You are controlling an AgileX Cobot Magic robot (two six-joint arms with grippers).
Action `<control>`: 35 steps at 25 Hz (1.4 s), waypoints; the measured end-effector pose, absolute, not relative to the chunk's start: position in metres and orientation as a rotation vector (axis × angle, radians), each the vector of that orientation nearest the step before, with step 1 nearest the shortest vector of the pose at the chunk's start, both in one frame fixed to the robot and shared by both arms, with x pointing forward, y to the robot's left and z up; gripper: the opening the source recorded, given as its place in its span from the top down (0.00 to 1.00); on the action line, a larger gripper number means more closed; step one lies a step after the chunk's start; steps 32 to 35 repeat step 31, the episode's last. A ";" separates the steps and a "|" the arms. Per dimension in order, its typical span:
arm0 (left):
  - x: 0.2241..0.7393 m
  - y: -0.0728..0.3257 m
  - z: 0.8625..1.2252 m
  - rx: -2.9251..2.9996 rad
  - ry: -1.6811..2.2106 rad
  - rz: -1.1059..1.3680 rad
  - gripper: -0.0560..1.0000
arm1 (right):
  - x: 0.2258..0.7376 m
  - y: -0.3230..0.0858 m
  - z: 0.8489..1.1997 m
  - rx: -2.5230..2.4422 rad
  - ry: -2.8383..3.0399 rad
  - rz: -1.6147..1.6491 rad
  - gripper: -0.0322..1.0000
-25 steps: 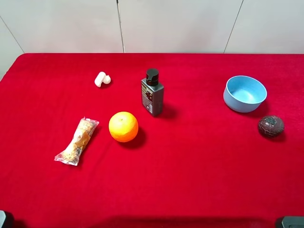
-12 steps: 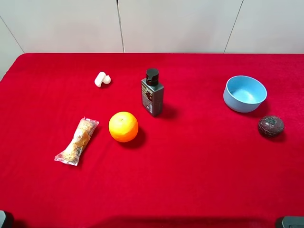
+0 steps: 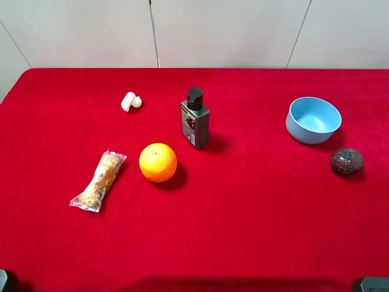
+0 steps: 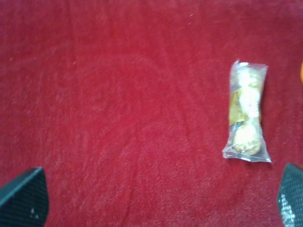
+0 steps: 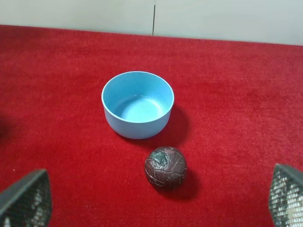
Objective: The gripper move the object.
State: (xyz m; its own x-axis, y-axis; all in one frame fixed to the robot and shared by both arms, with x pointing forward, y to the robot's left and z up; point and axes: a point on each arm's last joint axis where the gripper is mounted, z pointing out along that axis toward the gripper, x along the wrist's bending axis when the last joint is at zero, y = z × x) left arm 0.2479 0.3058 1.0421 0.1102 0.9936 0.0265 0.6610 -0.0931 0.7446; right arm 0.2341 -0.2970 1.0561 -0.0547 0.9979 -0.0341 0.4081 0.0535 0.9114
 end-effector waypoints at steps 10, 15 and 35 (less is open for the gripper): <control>0.230 0.307 1.041 1.717 1.519 0.843 0.04 | 0.234 -0.297 1.056 1.454 1.571 0.980 0.30; 0.230 0.307 1.041 1.718 1.517 0.845 0.04 | 0.234 -0.297 1.056 1.454 1.571 0.980 0.30; 0.230 0.307 1.041 1.719 1.516 0.846 0.04 | 0.234 -0.297 1.056 1.454 1.571 0.980 0.30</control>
